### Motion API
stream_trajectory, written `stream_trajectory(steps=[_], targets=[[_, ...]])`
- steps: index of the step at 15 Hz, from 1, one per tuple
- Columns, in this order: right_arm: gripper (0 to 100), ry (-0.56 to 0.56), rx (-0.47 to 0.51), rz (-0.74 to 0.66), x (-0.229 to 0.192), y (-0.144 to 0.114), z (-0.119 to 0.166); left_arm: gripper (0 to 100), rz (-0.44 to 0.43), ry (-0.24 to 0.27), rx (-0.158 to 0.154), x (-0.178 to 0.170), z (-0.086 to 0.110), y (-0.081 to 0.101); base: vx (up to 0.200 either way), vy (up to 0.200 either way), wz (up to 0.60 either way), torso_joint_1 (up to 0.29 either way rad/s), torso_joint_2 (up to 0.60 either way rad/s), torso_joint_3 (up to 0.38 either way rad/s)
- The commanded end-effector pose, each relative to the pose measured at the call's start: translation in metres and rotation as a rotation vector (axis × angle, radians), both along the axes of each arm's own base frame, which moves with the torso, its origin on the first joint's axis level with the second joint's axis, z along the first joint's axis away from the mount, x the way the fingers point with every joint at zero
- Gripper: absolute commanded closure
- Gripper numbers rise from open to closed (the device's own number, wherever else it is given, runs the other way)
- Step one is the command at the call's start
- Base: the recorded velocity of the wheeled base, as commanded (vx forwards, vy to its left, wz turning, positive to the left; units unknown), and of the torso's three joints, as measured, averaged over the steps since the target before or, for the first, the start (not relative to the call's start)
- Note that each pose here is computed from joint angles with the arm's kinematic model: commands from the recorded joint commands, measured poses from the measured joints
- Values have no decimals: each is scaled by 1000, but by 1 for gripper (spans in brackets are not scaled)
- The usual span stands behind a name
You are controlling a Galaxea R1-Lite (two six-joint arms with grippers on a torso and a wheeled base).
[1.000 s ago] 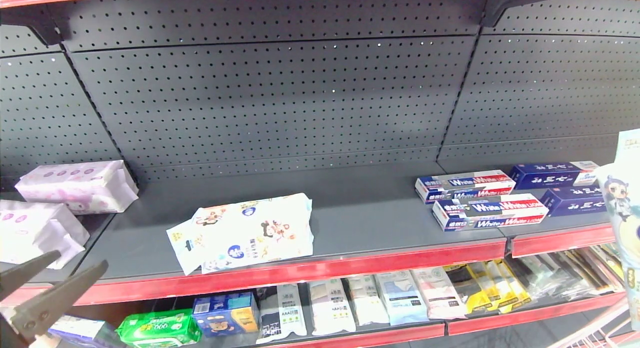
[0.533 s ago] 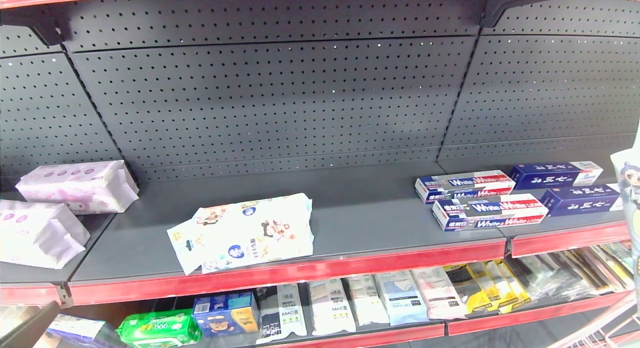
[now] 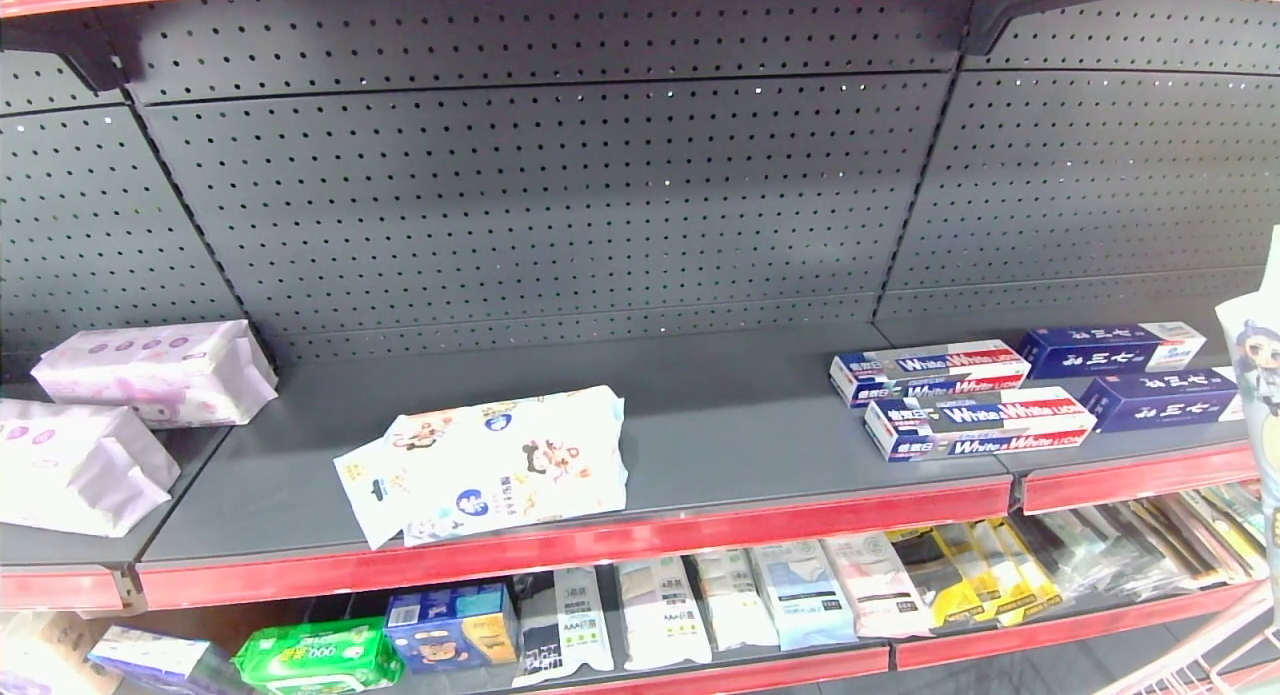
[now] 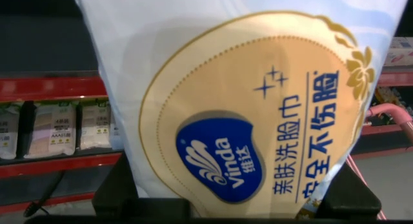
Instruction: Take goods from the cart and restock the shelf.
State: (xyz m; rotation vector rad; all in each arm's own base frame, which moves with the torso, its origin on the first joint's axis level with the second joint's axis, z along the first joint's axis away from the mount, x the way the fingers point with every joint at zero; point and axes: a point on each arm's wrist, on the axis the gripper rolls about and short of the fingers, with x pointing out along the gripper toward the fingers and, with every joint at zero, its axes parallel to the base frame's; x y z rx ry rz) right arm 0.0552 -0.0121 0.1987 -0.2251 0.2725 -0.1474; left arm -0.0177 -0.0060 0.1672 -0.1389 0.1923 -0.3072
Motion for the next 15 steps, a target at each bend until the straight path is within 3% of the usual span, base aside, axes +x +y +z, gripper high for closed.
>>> stream_trajectory(steps=[1, 3, 4, 6, 7, 8, 9, 10, 11, 12, 14, 15], targets=[[100, -9, -7, 0, 0, 0, 2, 0, 174, -3, 28, -1, 1, 4, 0, 0, 0, 0, 0, 0], [100, -6, -6, 1, 1, 0, 3, 0, 203, -15, 44, -4, 0, 4, 0, 0, 0, 0, 0, 0], [100, -3, -5, 3, 2, 0, 3, 0, 159, -16, 61, -5, -1, 5, 0, 0, 0, 0, 0, 0], [100, 5, -1, 2, 4, -1, 3, 0, -70, -66, 79, -13, -2, 6, 0, 0, 0, 0, 0, 0], [100, 5, -1, 2, 4, -1, 3, 0, -142, -75, 92, -16, -4, 9, 0, 0, 0, 0, 0, 0], [100, 5, 0, 2, 4, -1, 3, 0, -151, -52, 102, -16, -6, 10, 0, 0, 0, 0, 0, 0], [100, 3, 1, 1, 4, -1, 3, 0, -85, -36, 113, -14, -7, 10, 0, 0, 0, 0, 0, 0], [100, 1, 4, 1, 4, -1, 4, 0, 111, 8, 153, -7, -9, 12, 0, 0, 0, 0, 0, 0], [100, 0, 5, 0, 4, -1, 4, 0, 191, 3, 168, -7, -11, 14, 0, 0, 0, 0, 0, 0], [100, -5, 6, 0, 4, -1, 5, 0, 193, -16, 163, -10, -12, 15, 0, 0, 0, 0, 0, 0], [100, -22, 2, 0, 10, -2, 7, 0, 18, -89, 134, -21, -14, 15, 0, 0, 0, 0, 0, 0], [100, -27, -1, 0, 13, -3, 8, 0, 11, -92, 137, -21, -13, 15, 0, 0, 0, 0, 0, 0]])
